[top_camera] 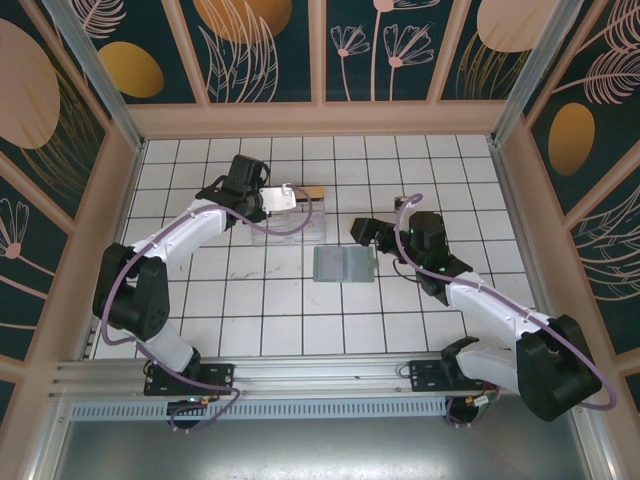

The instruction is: Take the credit cards out of the card holder

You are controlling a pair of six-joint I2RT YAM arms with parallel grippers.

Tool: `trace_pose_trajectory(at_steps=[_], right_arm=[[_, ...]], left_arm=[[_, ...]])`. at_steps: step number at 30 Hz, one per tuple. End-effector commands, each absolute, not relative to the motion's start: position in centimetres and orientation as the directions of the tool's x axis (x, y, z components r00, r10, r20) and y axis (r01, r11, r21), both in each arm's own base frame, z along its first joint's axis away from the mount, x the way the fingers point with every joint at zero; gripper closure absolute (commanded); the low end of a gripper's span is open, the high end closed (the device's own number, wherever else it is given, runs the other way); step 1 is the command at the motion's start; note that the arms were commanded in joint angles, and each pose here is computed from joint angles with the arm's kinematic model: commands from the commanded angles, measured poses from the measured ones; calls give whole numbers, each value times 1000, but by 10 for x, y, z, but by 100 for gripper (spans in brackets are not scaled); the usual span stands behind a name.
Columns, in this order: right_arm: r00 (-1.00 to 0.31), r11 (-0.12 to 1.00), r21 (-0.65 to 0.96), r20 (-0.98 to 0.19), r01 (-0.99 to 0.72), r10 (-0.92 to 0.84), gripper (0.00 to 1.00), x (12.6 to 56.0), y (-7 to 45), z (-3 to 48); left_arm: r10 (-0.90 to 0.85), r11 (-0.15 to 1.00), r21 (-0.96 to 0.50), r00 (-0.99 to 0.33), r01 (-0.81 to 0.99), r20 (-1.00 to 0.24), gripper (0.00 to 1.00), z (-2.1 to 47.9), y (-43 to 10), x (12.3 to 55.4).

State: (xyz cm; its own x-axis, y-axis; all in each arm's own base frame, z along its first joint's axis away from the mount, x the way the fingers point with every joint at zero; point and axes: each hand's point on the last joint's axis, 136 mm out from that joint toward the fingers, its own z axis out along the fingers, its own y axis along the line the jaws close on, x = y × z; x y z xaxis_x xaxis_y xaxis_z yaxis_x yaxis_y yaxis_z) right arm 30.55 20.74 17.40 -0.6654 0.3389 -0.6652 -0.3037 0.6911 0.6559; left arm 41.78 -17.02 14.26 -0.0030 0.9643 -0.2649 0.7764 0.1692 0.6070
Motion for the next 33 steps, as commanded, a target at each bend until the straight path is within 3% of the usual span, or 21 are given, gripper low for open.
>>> trace_pose_trajectory(at_steps=[1,5,12,14,15,20,24,30,33], right_arm=[[-660,676,667,-664,-312,351,1,306,207,175],[-660,675,668,-665,-314,350,1,306,208,176],[-659,680,664,-666,-310,350,1,307,207,174],[-658,682,663,-666,-308,351,1,307,206,174],[-657,683,663,-667,-307,352,1,307,206,174],[-648,704,648,-675,-292,352,1,310,202,174],[-637,730,623,-690,-282,344,1,311,200,177],[-611,775,567,-727,-279,312,1,308,203,184],[-605,809,525,-743,-262,286,1,304,203,180]], left_arm=[[960,199,644,-14,739,-280,79,156,-174,433],[960,209,666,-22,716,-278,76,160,-173,441],[945,260,674,-39,692,-324,49,170,-177,452],[930,296,676,-43,675,-365,27,181,-179,452],[919,319,680,-40,660,-392,3,191,-181,453],[829,505,675,-85,537,-552,1,237,-177,456],[680,697,585,-123,415,-723,1,276,-168,451],[300,952,280,-203,124,-932,1,328,-130,443],[114,993,115,-283,15,-952,1,333,-115,436]])
